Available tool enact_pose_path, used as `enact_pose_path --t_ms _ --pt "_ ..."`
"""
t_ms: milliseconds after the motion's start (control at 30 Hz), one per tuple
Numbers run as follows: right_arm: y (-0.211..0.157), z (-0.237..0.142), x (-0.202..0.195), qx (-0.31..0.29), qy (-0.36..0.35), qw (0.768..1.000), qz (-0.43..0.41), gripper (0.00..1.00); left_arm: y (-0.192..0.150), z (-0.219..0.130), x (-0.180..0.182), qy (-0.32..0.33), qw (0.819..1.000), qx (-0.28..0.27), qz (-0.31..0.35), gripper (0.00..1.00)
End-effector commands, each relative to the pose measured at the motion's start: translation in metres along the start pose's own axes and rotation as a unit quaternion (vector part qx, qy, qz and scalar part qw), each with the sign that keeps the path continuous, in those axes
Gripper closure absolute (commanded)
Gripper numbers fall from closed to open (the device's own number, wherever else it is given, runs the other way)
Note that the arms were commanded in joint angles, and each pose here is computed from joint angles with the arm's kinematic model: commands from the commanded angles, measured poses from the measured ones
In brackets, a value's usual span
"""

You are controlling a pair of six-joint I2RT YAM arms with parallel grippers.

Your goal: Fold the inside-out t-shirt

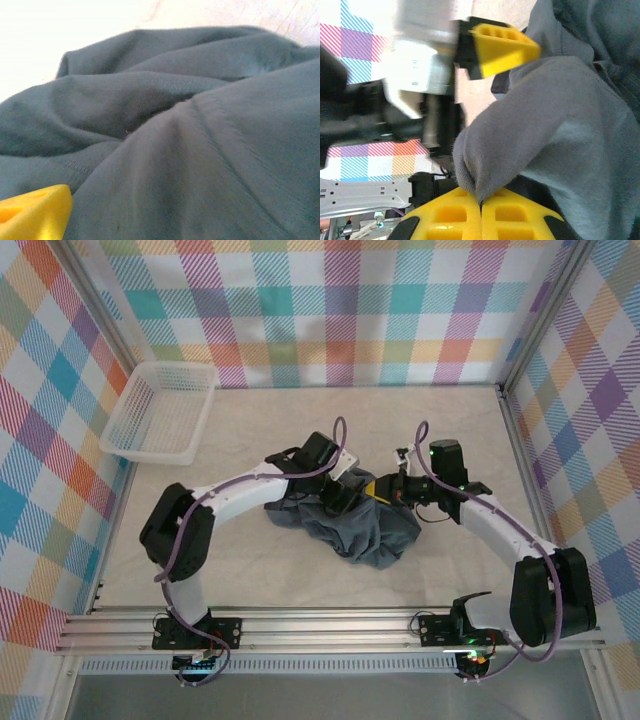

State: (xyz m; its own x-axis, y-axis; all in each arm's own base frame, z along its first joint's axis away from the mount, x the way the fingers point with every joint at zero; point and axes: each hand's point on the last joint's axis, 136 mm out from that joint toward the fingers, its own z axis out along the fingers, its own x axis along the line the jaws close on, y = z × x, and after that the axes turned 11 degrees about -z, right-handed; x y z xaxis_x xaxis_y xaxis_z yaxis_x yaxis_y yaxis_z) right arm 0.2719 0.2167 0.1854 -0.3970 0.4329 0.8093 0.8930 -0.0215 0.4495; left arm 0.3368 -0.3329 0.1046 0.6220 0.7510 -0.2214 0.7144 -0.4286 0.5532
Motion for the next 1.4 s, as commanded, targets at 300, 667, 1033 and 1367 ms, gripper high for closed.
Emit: enact_pose_path --t_ms 300,667,1033,1367 --pt "0.031 -0.027 -0.058 -0.027 -0.126 0.991 -0.042 0.98 0.083 -0.108 -0.020 -0.312 0.918 -0.064 -0.235 1.00" --pt "0.082 -0.009 -0.063 0.001 -0.135 0.990 -0.024 0.62 0.076 -0.163 -0.050 -0.360 0.887 0.009 -0.289 1.00" --pt "0.035 -0.028 0.030 -0.068 -0.084 0.988 -0.111 0.51 0.093 -0.154 -0.044 -0.355 0.885 -0.001 -0.301 1.00" --pt "0.059 0.015 0.019 -0.025 -0.019 0.992 -0.124 0.59 0.091 -0.157 -0.044 -0.346 0.891 0.002 -0.295 1.00"
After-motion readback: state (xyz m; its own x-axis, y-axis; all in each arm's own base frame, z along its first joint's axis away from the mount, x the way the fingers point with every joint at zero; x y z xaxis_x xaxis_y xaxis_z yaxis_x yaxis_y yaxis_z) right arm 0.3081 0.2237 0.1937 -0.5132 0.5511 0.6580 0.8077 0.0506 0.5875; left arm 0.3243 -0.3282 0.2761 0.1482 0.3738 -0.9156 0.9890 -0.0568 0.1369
